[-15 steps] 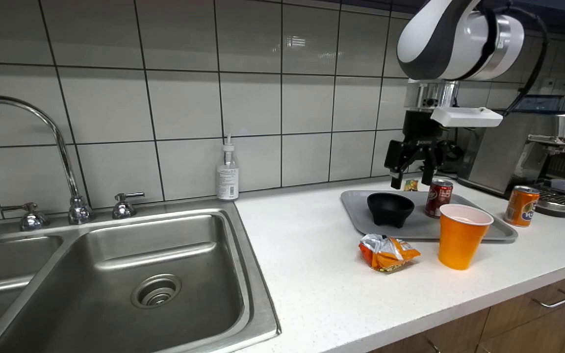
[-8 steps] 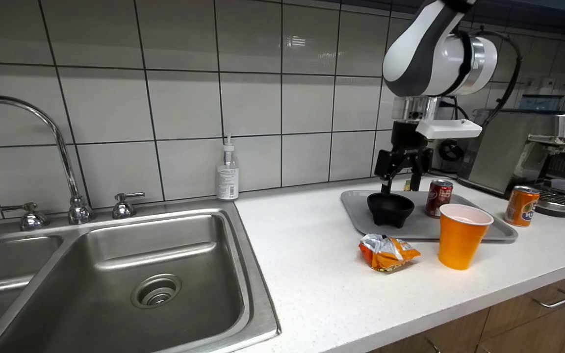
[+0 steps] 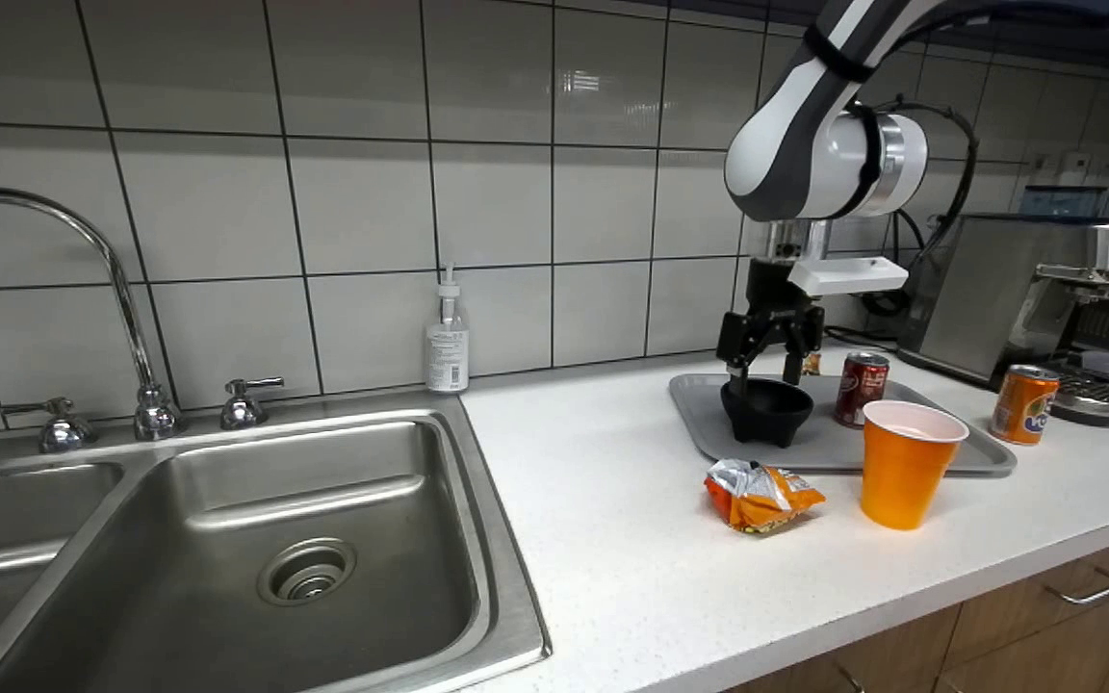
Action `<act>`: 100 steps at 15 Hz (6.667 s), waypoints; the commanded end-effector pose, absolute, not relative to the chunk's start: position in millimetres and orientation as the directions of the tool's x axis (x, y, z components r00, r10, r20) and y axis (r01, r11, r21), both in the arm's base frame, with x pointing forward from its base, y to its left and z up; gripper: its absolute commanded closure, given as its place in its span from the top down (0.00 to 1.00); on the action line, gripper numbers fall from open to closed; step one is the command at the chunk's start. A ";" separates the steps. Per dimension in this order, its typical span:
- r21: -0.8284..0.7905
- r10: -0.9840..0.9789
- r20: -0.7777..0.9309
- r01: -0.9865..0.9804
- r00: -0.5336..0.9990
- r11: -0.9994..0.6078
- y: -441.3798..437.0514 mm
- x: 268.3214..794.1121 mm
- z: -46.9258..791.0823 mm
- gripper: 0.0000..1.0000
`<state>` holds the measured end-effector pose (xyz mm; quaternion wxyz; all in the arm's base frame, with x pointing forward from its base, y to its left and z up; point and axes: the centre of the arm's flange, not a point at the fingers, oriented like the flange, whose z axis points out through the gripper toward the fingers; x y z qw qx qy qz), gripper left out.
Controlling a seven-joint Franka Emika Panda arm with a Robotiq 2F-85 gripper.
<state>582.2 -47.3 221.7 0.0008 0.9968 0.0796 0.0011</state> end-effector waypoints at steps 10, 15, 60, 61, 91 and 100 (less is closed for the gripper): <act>0.032 0.221 -0.004 0.221 0.975 -0.975 -45.1 629.0 188.1 1.00; 0.030 0.228 -0.002 0.228 0.974 -0.973 -41.1 636.6 182.2 0.85; 0.091 0.510 0.106 0.502 0.854 -0.860 146.2 575.6 208.4 0.02; 0.091 0.524 0.103 0.517 0.845 -0.851 154.6 572.5 206.0 0.02; 0.094 0.511 0.176 0.502 0.842 -0.860 119.7 551.0 268.1 1.00; 0.104 0.392 0.195 0.379 0.899 -0.920 47.1 556.9 289.3 1.00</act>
